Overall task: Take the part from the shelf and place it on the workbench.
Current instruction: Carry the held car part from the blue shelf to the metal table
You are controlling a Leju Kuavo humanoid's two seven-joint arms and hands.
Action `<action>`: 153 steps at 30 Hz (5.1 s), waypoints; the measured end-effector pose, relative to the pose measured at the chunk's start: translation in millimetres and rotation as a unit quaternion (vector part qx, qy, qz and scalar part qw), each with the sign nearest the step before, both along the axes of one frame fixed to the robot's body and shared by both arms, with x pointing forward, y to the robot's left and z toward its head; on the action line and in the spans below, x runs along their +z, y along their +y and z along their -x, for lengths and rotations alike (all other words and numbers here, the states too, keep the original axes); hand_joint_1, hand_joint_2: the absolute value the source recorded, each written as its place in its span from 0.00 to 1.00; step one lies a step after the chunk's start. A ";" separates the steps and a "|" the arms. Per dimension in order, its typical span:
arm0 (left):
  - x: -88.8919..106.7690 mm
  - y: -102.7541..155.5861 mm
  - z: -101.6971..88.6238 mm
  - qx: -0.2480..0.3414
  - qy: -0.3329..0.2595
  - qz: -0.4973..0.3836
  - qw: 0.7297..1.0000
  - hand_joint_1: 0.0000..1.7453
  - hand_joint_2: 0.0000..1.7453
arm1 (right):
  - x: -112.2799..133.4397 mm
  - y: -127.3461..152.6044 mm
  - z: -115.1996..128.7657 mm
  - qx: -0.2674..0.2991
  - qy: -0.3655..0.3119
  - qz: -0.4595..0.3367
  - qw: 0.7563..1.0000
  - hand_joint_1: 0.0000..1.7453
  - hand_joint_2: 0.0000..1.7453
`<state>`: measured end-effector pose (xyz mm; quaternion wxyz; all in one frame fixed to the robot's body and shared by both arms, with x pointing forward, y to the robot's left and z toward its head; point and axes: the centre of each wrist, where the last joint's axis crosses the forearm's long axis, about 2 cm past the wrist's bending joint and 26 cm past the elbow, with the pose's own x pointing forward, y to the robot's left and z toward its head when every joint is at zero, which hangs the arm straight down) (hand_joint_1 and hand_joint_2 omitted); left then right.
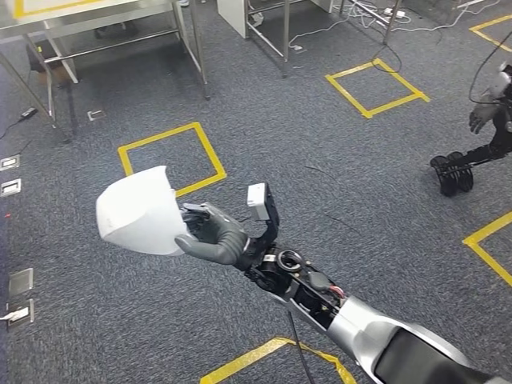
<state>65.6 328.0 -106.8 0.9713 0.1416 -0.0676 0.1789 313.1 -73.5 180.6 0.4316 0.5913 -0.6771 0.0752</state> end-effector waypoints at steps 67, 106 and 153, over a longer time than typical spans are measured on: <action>0.4 3.0 -1.0 -0.004 0.003 -0.002 1.000 0.00 1.00 | 0.4 3.8 4.0 0.009 -0.009 0.008 1.000 1.00 1.00; 0.5 2.7 -1.8 -0.008 0.001 -0.003 1.000 0.00 1.00 | 1.4 1.6 4.0 0.005 -0.016 0.007 1.000 1.00 1.00; 0.3 -1.3 -2.2 -0.006 0.000 0.002 1.000 0.00 1.00 | 1.6 1.3 4.7 0.005 -0.020 0.009 1.000 1.00 1.00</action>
